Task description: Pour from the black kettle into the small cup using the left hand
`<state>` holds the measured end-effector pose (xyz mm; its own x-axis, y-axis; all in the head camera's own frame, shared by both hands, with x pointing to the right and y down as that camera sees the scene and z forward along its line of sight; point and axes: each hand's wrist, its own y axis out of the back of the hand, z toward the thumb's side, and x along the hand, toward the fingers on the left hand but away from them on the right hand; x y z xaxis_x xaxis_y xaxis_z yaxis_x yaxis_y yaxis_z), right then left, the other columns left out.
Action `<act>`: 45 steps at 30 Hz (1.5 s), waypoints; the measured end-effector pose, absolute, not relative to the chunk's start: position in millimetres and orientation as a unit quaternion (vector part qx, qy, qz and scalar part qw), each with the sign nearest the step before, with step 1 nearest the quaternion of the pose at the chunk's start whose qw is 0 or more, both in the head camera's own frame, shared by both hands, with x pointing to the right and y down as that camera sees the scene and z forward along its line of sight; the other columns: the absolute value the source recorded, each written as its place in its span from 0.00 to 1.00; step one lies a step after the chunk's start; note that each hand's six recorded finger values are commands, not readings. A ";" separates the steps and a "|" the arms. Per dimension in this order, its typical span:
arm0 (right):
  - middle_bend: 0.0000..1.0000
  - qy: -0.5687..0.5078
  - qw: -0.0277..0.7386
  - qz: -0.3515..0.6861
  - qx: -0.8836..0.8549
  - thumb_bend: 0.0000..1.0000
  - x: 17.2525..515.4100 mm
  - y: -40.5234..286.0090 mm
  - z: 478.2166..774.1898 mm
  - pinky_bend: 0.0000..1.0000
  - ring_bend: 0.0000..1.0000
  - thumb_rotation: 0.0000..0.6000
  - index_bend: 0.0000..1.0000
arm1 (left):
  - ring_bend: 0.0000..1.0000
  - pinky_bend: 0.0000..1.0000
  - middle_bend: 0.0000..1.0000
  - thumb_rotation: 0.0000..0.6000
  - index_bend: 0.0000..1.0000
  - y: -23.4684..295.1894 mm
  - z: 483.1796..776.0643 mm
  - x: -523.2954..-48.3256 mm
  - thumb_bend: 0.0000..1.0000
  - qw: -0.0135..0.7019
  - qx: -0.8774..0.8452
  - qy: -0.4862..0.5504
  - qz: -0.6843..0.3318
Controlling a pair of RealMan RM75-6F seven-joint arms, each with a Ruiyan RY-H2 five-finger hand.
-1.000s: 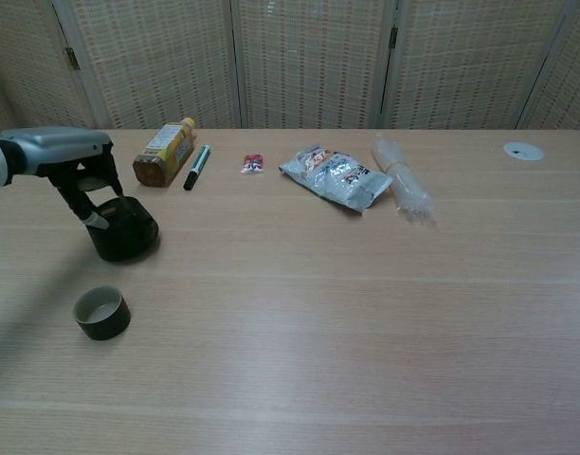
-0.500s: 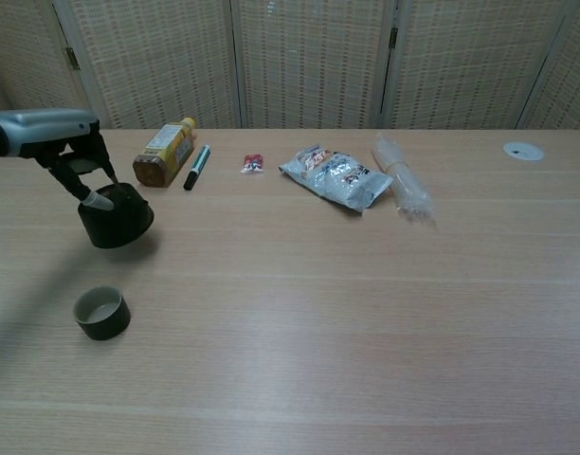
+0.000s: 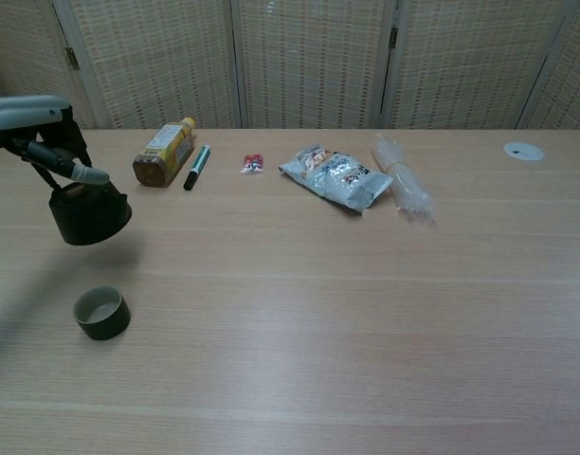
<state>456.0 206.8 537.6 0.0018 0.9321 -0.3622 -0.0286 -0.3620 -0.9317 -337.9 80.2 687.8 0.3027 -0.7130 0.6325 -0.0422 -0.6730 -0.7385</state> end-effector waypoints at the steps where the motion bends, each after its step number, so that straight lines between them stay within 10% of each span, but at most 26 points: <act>1: 0.26 -0.390 0.408 0.589 -0.578 0.38 455.8 206.3 537.6 0.06 0.31 1.00 0.21 | 0.91 0.50 1.00 0.51 0.98 81.5 684.5 -338.5 0.11 0.318 -0.741 0.259 -0.532; 20: 0.28 -0.390 0.419 0.581 -0.578 0.38 447.9 199.6 537.3 0.06 0.33 1.00 0.21 | 0.94 0.60 1.00 0.48 1.00 105.1 660.9 -358.7 0.23 0.343 -0.718 0.279 -0.537; 45: 0.28 -0.407 0.444 0.560 -0.569 0.38 436.7 185.6 520.7 0.06 0.33 1.00 0.21 | 0.94 0.59 1.00 0.72 1.00 128.9 649.5 -351.3 0.36 0.386 -0.712 0.261 -0.525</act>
